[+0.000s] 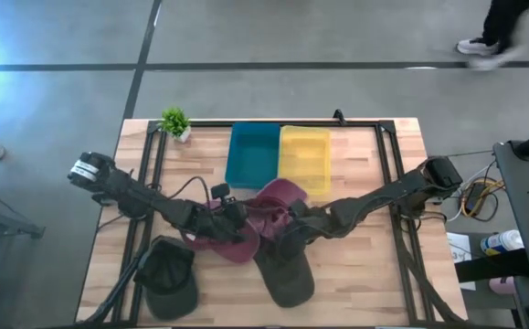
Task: Pick & Place hat
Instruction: Put the bottom red cap into the blue bin
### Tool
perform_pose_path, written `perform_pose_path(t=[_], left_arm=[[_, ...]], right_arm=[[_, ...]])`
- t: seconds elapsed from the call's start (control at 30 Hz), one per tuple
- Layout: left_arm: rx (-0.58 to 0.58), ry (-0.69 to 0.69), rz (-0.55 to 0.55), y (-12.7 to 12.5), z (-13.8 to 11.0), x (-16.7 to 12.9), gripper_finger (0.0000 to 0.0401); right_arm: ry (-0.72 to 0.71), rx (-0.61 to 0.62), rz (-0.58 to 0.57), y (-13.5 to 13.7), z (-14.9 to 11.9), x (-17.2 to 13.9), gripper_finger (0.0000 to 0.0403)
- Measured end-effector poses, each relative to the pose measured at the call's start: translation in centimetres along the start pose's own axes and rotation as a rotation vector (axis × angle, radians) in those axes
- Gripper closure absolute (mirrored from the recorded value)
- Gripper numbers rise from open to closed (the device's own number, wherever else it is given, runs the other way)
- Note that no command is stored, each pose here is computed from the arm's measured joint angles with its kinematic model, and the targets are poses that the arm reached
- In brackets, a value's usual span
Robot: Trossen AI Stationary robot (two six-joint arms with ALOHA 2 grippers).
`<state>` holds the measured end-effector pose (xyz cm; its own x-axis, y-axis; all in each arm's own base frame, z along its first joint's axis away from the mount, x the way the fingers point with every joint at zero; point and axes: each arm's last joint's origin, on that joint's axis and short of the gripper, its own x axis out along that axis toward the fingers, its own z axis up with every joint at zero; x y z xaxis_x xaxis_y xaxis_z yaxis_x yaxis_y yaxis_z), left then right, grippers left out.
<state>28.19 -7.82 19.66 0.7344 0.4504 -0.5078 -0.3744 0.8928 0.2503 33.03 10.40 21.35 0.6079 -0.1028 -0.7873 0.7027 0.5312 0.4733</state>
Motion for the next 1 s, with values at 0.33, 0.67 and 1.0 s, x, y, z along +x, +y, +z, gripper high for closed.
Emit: perform_pose_path(t=[0.33, 0.67, 1.0], left_arm=[[-0.002, -0.068, -0.053, -0.7, 3.3, -1.2, 0.0263], [-0.039, -0.116, -0.248, -1.2, 6.1, -1.7, 0.0263], [-0.105, -0.210, -0.523, -1.8, 6.6, 3.6, 0.0263]], right_arm=[[-0.116, 0.109, 0.039, -0.5, 0.1, -7.5, 0.0387], [0.055, 0.351, -0.043, -5.9, -3.2, -7.8, 0.0387], [0.301, 0.316, -0.047, -7.8, -6.5, -7.2, 0.0373]])
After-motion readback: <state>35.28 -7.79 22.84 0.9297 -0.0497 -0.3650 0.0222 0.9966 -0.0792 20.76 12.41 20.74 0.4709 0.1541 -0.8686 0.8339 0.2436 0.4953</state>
